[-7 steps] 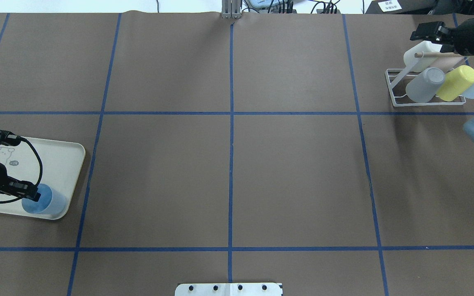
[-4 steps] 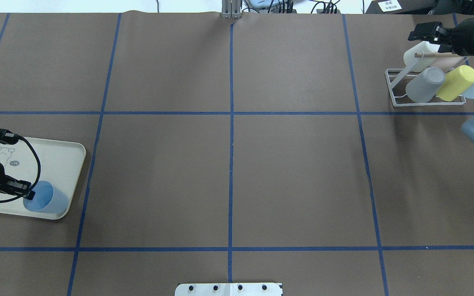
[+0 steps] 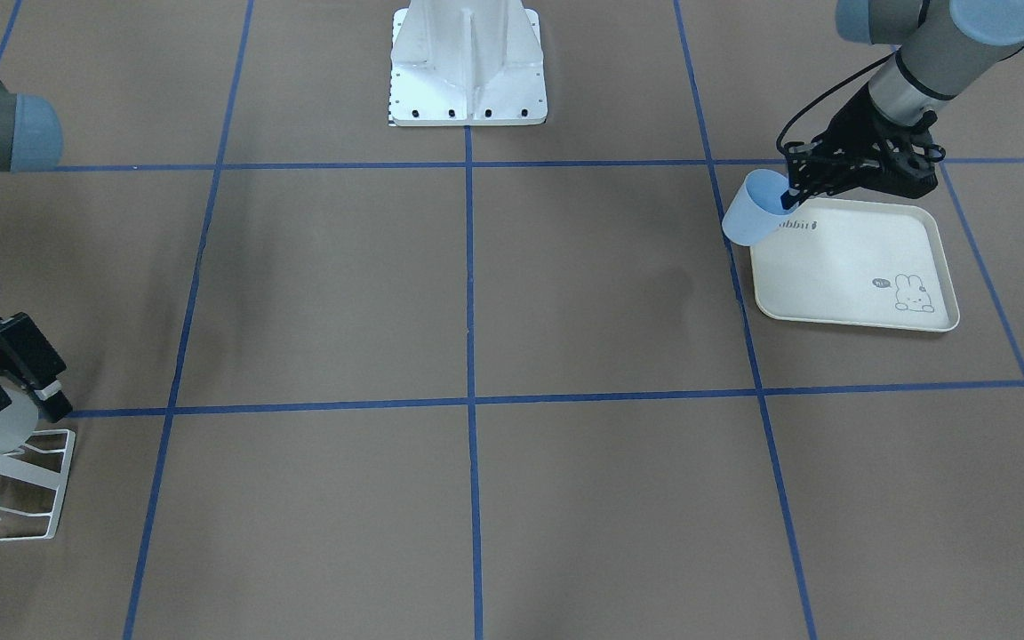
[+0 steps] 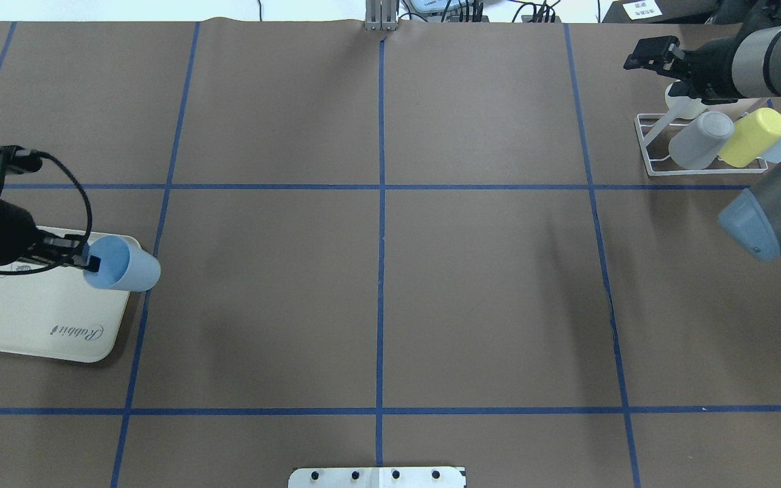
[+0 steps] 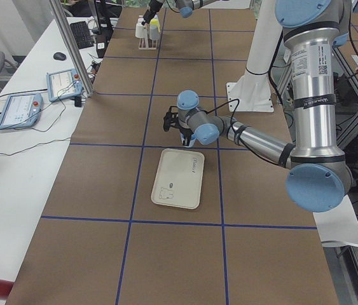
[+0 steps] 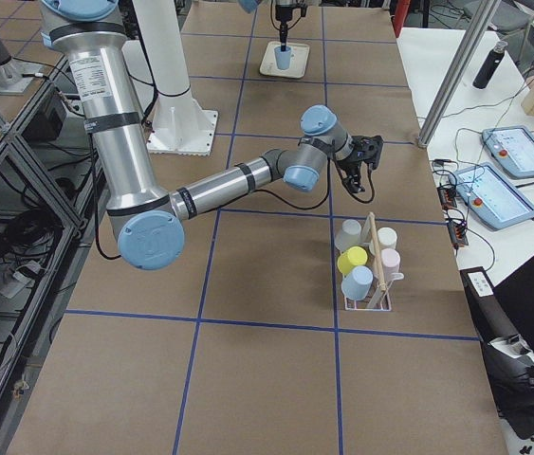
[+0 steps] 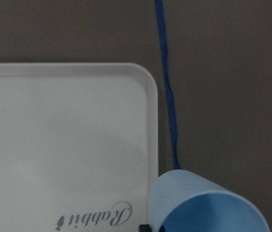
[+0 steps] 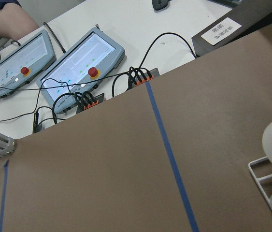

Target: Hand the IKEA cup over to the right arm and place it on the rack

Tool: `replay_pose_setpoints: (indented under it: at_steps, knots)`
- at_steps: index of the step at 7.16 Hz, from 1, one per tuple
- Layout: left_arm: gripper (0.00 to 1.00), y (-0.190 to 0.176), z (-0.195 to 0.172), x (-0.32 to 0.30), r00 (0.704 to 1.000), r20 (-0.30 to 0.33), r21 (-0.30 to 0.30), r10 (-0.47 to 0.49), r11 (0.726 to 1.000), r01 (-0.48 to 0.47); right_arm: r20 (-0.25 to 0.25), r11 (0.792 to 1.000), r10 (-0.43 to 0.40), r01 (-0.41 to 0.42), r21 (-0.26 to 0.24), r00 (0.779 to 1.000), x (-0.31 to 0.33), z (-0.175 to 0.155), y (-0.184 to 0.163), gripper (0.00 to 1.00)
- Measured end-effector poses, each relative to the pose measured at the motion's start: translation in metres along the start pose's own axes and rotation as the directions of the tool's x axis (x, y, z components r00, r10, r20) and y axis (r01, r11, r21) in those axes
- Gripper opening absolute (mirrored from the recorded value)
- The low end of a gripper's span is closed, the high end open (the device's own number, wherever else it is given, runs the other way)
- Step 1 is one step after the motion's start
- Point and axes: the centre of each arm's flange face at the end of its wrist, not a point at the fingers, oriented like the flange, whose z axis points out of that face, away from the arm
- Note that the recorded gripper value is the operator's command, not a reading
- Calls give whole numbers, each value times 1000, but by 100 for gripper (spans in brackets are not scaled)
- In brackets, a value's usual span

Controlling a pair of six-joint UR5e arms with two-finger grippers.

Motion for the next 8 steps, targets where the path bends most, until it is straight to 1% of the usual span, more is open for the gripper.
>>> replay_pose_setpoints:
  at_steps: [1, 2, 3, 4, 5, 6, 7, 8]
  knots:
    - [0, -22, -4, 46, 996, -64, 27, -69, 997, 71, 34, 999, 45, -45, -12, 998, -24, 1, 12, 100]
    - [0, -42, -7, 91, 984, -123, 40, -128, 990, 133, 74, 995, 100, -98, -35, 992, -48, -4, 28, 100]
    - [0, -59, -10, 128, 970, -179, 47, -163, 984, 174, 116, 986, 159, -151, -71, 981, -72, -14, 47, 100]
    - [0, -69, -12, 152, 953, -246, 55, -176, 979, 195, 154, 973, 216, -200, -113, 964, -93, -27, 67, 100]
    - [0, -76, -8, 163, 922, -336, 52, -193, 973, 223, 188, 955, 278, -250, -160, 942, -117, -39, 85, 100]
    - [0, -79, 0, 172, 878, -428, 45, -216, 965, 260, 213, 930, 344, -302, -208, 914, -143, -48, 99, 100]
    - [0, -74, 14, 185, 815, -534, 52, -228, 952, 300, 226, 897, 416, -356, -263, 881, -169, -53, 114, 100]
    - [0, -63, 27, 195, 744, -626, 48, -234, 940, 337, 237, 867, 467, -388, -313, 852, -186, -57, 128, 100]
